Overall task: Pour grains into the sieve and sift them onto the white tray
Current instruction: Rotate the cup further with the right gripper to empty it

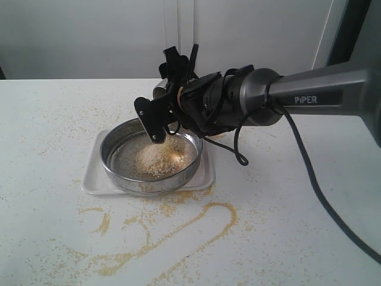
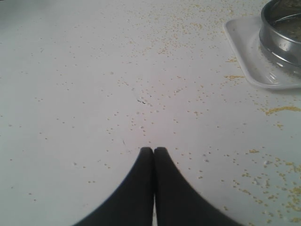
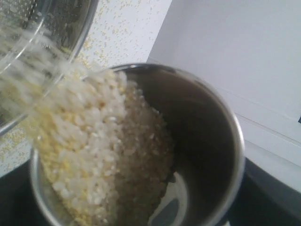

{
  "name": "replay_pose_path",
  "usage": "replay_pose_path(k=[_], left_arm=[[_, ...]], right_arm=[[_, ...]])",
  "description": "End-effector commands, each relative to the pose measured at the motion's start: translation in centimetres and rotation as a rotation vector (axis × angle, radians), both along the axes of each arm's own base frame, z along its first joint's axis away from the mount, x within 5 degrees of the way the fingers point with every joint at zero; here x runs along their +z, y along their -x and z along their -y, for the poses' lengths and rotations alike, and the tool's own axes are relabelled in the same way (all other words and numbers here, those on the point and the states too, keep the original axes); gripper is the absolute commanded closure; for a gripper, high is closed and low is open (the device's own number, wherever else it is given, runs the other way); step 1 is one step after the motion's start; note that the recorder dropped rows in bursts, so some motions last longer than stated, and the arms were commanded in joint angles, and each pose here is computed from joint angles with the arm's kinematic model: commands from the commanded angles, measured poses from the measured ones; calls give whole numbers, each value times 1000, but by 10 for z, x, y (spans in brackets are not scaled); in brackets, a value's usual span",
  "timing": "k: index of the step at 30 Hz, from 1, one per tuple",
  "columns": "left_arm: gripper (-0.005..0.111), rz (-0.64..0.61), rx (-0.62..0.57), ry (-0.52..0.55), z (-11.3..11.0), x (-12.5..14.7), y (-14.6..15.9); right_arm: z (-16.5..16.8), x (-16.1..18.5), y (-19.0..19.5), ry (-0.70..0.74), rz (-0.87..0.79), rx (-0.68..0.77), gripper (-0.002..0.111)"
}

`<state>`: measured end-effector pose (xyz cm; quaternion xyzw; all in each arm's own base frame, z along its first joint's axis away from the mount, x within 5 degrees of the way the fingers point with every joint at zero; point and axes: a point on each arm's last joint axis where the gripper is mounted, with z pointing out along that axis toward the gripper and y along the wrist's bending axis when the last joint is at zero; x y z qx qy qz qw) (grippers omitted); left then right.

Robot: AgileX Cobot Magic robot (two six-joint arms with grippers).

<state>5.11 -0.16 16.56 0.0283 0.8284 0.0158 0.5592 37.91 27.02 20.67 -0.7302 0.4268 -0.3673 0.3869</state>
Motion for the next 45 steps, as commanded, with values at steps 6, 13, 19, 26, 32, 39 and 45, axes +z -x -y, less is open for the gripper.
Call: replay_pose_path(k=[6,13,19,26,32,39,45], left_arm=[[107,2,-3,12,1,-1,0],[107,2,-3,12,1,-1,0],[107,2,-3,12,1,-1,0],[107,2,-3,12,1,-1,0],[107,2,-3,12,1,-1,0],[107,2,-3,12,1,-1,0],[107,2,-3,12,1,-1,0]], right_arm=[[0,7,-1,57,40,22,108],[-1,7,-1,70,42,35,108],[-1,7,0,89,45,52,108],[-2,7,0,128,57,73,108],[-7,7,4,170,75,92,108],[-12,8,8,224,97,119,108],[-12,8,8,239,102,124,108]])
